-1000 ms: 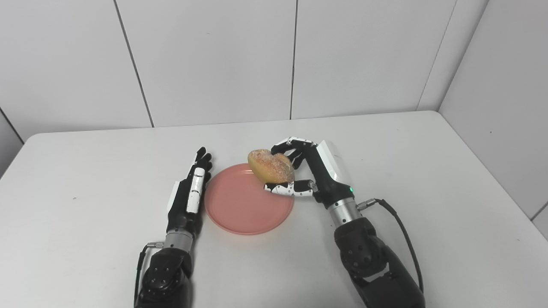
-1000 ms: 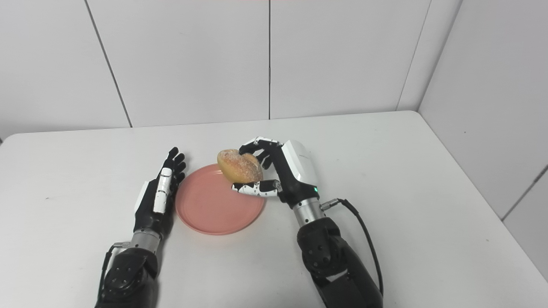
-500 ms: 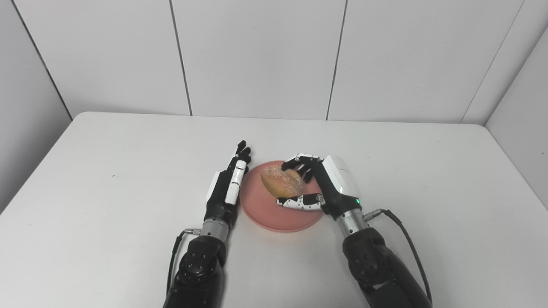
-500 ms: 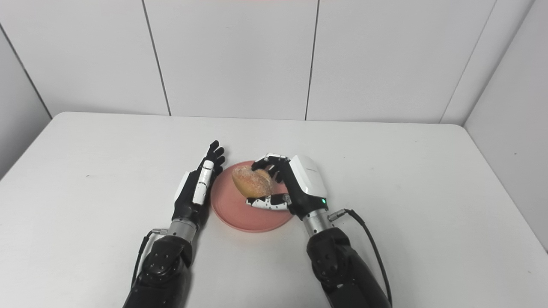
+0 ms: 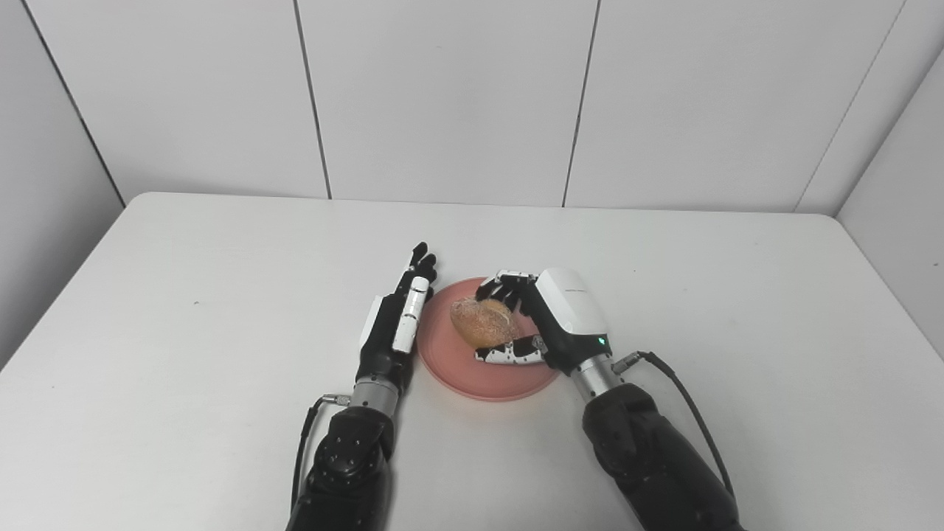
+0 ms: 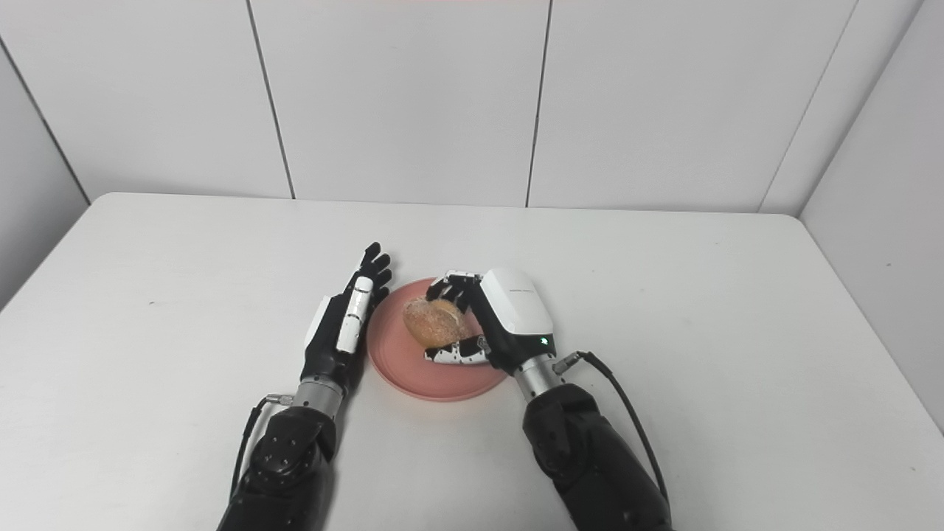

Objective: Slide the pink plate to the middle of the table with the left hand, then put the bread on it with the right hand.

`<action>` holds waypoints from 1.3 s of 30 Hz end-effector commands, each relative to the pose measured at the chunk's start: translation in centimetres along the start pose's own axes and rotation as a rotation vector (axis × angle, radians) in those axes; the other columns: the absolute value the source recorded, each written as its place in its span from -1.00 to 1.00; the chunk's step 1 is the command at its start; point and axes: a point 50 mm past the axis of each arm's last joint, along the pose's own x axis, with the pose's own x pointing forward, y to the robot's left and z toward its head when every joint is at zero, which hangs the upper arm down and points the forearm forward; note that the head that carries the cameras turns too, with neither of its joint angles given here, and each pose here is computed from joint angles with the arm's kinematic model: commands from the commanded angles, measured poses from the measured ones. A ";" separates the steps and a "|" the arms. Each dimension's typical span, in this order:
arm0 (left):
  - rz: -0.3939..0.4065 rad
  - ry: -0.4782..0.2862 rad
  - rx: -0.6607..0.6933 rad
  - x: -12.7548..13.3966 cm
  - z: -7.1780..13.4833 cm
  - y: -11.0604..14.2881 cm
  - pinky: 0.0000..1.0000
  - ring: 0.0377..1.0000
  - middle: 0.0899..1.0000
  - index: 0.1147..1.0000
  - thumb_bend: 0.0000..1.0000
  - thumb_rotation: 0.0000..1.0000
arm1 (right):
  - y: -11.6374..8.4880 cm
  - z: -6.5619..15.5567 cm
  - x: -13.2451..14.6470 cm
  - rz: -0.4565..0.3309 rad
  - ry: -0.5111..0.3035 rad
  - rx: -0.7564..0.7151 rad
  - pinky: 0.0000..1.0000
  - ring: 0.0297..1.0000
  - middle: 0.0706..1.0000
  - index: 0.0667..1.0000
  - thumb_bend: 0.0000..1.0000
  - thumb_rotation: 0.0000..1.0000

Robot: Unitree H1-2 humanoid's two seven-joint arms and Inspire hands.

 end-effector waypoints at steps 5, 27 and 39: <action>-0.010 -0.050 -0.004 0.7 1.4 -0.4 0.96 0.94 0.94 0.94 0.02 1.00 | -2.3 1.0 1.7 -0.076 -0.103 -0.074 0.16 0.24 0.16 -0.07 0.01 -0.83; 0.029 -0.045 0.017 1.0 1.6 0.8 0.96 0.96 0.94 0.92 0.14 1.00 | -3.9 1.7 -0.2 -0.134 -0.149 -0.038 0.81 0.86 0.90 0.90 0.23 0.75; 0.067 -0.047 0.025 0.9 1.9 1.6 0.93 0.92 0.90 0.89 0.08 1.00 | -4.8 1.5 -2.3 -0.160 0.011 0.248 0.88 0.98 1.00 1.00 0.15 0.95</action>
